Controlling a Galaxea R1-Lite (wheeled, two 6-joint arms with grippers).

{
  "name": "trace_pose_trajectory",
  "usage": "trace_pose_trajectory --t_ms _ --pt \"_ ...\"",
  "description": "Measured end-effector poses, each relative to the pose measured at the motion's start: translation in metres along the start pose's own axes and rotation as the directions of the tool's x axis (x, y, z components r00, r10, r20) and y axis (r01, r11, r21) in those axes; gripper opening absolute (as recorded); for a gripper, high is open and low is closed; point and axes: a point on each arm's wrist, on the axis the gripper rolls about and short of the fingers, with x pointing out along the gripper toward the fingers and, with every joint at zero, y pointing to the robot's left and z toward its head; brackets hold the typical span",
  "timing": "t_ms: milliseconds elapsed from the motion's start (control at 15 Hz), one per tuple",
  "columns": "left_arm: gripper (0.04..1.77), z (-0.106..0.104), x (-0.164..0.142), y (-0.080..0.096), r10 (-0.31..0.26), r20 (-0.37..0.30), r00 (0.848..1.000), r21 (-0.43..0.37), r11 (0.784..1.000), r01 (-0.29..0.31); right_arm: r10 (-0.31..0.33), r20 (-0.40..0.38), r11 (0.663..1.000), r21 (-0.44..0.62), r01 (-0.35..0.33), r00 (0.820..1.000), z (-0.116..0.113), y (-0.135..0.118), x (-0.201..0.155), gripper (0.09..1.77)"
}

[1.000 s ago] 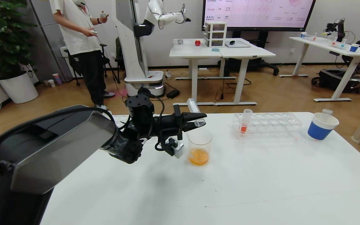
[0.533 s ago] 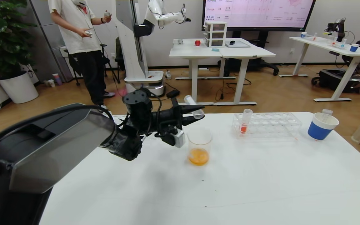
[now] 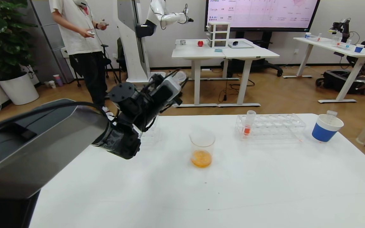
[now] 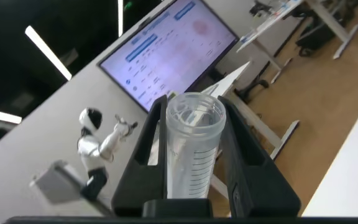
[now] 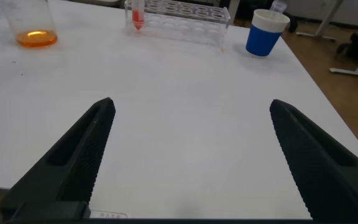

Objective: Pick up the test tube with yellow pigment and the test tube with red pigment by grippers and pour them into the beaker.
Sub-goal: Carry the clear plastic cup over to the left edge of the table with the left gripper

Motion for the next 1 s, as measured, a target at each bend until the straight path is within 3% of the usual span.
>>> trace_pose_trajectory --t_ms 67,133,200,333,467,667,733,867,1000 --pt "0.53 0.004 0.000 0.001 0.074 -0.066 0.995 -0.061 0.995 -0.078 0.000 0.000 1.000 0.000 0.000 1.000 0.000 0.000 0.000 1.74" --pt "0.53 0.010 -0.001 0.000 0.151 -0.141 0.978 -0.136 0.976 -0.170 0.000 0.000 1.000 0.000 0.000 1.000 0.000 0.000 0.000 1.74" --pt "0.53 0.016 -0.001 -0.003 0.213 -0.210 0.954 -0.208 0.944 -0.257 0.000 0.000 1.000 0.000 0.000 1.000 0.000 0.000 0.000 1.74" --pt "0.53 0.030 -0.001 -0.009 0.299 -0.333 0.894 -0.337 0.848 -0.409 0.000 0.000 1.000 0.000 0.000 1.000 0.000 0.000 0.000 1.74" --pt "0.53 0.040 -0.006 -0.014 0.295 -0.438 0.849 -0.403 0.780 -0.479 -0.001 0.000 1.000 0.000 0.001 1.000 0.000 0.000 0.000 1.74" --pt "0.53 0.048 -0.025 -0.015 0.224 -0.584 0.780 -0.464 0.696 -0.548 -0.001 0.000 1.000 0.000 0.001 1.000 0.000 0.000 0.000 1.74" --pt "0.53 0.049 -0.033 -0.011 0.211 -0.606 0.767 -0.474 0.678 -0.561 0.000 0.000 1.000 0.000 0.000 1.000 0.000 0.000 0.000 1.74" --pt "0.53 0.047 -0.049 -0.005 0.188 -0.634 0.751 -0.476 0.670 -0.570 0.000 0.000 1.000 0.000 0.000 1.000 0.000 0.000 0.000 1.74" --pt "0.53 0.044 -0.062 0.007 0.212 -0.641 0.738 -0.463 0.660 -0.592 -0.001 0.000 1.000 0.000 0.001 1.000 0.000 0.000 0.000 1.74"
